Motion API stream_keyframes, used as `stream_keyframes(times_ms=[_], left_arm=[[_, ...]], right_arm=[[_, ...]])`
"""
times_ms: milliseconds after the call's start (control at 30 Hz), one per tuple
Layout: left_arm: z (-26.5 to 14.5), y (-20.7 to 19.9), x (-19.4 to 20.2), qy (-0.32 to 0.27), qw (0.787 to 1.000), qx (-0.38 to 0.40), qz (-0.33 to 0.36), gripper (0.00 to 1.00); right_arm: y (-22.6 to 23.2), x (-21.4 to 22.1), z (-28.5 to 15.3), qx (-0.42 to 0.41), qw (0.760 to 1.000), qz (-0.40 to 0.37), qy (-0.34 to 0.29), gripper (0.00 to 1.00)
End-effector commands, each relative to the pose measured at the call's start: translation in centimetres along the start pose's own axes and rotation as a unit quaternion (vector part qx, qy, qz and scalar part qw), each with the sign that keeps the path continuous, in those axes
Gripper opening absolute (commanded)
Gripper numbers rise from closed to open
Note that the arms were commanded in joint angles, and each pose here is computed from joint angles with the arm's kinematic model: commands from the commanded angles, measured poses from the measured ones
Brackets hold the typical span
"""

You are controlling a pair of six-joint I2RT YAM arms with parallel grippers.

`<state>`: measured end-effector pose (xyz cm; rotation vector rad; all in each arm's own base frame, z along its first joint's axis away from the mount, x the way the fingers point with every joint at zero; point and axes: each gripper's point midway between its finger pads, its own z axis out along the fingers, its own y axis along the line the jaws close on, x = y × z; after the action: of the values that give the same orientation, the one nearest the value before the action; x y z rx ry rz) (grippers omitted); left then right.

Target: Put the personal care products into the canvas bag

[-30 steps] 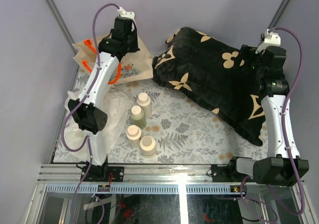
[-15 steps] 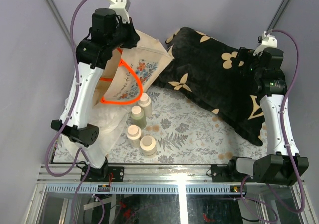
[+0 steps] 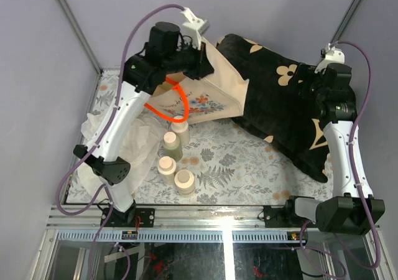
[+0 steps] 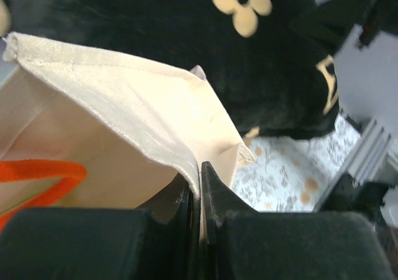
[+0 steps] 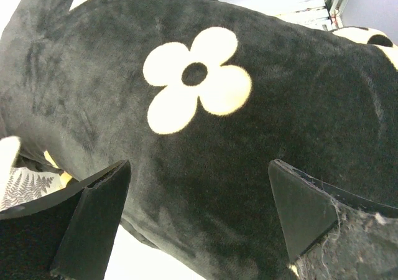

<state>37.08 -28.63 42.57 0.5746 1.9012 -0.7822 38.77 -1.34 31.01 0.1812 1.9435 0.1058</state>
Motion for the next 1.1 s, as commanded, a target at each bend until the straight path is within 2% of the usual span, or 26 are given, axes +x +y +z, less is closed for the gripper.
stream_keyframes(times_ms=[0,267,500,533,600,667,767,967,1000,1067], left_arm=[[1.2,-5.8,2.0,0.021,0.993,0.105,0.05,0.0],[3.3,-12.2,11.3,0.138,0.972,0.181,0.056,0.0],[5.4,-12.8,16.0,0.194,0.961,0.182,0.069,0.0],[5.7,-12.8,16.5,0.2,0.96,0.181,0.069,0.03],[6.2,-12.9,17.6,0.213,0.957,0.185,0.072,0.13],[6.4,-13.0,18.3,0.221,0.954,0.186,0.078,0.32],[6.6,-12.9,18.7,0.225,0.954,0.182,0.083,0.53],[6.1,-12.9,14.9,0.168,0.966,0.16,0.112,0.97],[6.0,-13.0,13.6,0.148,0.969,0.157,0.117,1.0],[5.4,-13.2,11.1,0.106,0.975,0.148,0.126,1.0]], right_arm=[[0.0,-0.9,-1.5,0.011,1.0,0.0,-0.026,0.99],[-0.3,-0.4,-1.6,0.022,1.0,0.011,-0.013,1.0],[-0.2,-0.1,-0.5,0.026,0.999,0.031,0.014,0.99],[-0.2,-0.3,-0.4,0.026,0.999,0.032,0.013,0.99],[-0.1,-0.4,-0.2,0.023,0.999,0.032,0.011,1.0],[-0.1,-0.5,-0.1,0.022,0.999,0.031,0.01,1.0],[-0.1,-0.3,0.1,0.022,0.999,0.031,0.012,1.0],[-0.1,-0.2,0.3,0.019,0.999,0.027,0.004,1.0],[0.0,-0.3,0.3,0.017,0.999,0.027,0.003,1.0],[0.2,-0.5,0.4,0.009,1.0,0.026,0.001,1.0]])
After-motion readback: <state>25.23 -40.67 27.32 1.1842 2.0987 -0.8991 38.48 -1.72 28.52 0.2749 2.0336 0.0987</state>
